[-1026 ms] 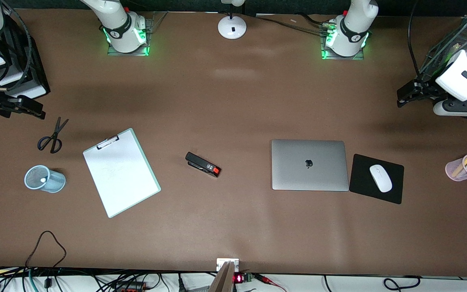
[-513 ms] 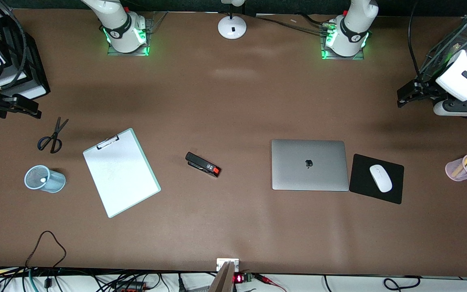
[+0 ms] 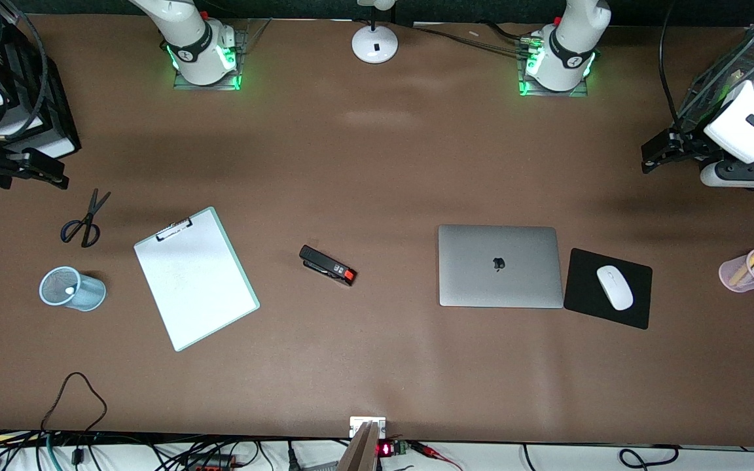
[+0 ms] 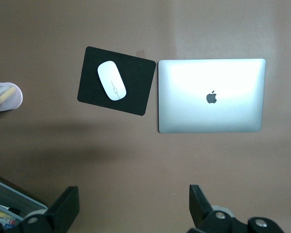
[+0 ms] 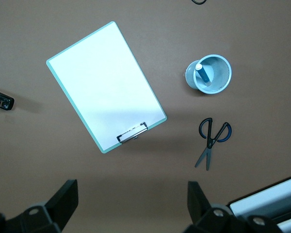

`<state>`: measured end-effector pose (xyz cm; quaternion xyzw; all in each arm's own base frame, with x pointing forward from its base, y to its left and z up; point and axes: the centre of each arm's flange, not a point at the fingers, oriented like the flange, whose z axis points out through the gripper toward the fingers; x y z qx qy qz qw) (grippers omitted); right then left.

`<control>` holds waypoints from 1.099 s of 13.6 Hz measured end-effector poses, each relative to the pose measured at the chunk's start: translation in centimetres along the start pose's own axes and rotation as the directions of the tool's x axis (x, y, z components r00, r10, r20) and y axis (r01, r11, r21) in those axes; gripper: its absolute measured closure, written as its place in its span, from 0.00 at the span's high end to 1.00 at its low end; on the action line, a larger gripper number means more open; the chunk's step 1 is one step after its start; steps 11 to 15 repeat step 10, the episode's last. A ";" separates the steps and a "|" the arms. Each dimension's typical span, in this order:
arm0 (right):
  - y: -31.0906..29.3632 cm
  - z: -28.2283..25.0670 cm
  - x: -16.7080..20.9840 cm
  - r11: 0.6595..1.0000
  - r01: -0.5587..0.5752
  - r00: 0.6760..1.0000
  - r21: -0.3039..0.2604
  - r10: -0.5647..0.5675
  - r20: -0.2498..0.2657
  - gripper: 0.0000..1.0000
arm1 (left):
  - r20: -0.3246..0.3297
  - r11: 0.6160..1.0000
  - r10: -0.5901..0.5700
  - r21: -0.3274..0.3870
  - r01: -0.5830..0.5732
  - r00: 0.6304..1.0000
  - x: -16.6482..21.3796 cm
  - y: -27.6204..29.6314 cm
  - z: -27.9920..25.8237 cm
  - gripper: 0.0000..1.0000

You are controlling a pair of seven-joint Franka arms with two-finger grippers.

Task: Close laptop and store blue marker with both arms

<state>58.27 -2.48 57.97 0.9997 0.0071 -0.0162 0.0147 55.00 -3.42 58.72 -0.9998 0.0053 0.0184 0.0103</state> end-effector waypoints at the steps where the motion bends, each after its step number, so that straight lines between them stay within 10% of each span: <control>1: 0.1 -0.2 -0.2 1.000 -0.001 1.000 0.001 0.001 -0.001 1.00 | 0.000 1.000 0.000 0.000 0.000 1.000 0.0 0.0 0.0 1.00; 15: 0.4 -0.7 -0.5 1.000 -0.011 1.000 0.001 0.011 -0.009 1.00 | 0.001 1.000 0.000 0.000 0.000 1.000 0.0 0.0 0.0 1.00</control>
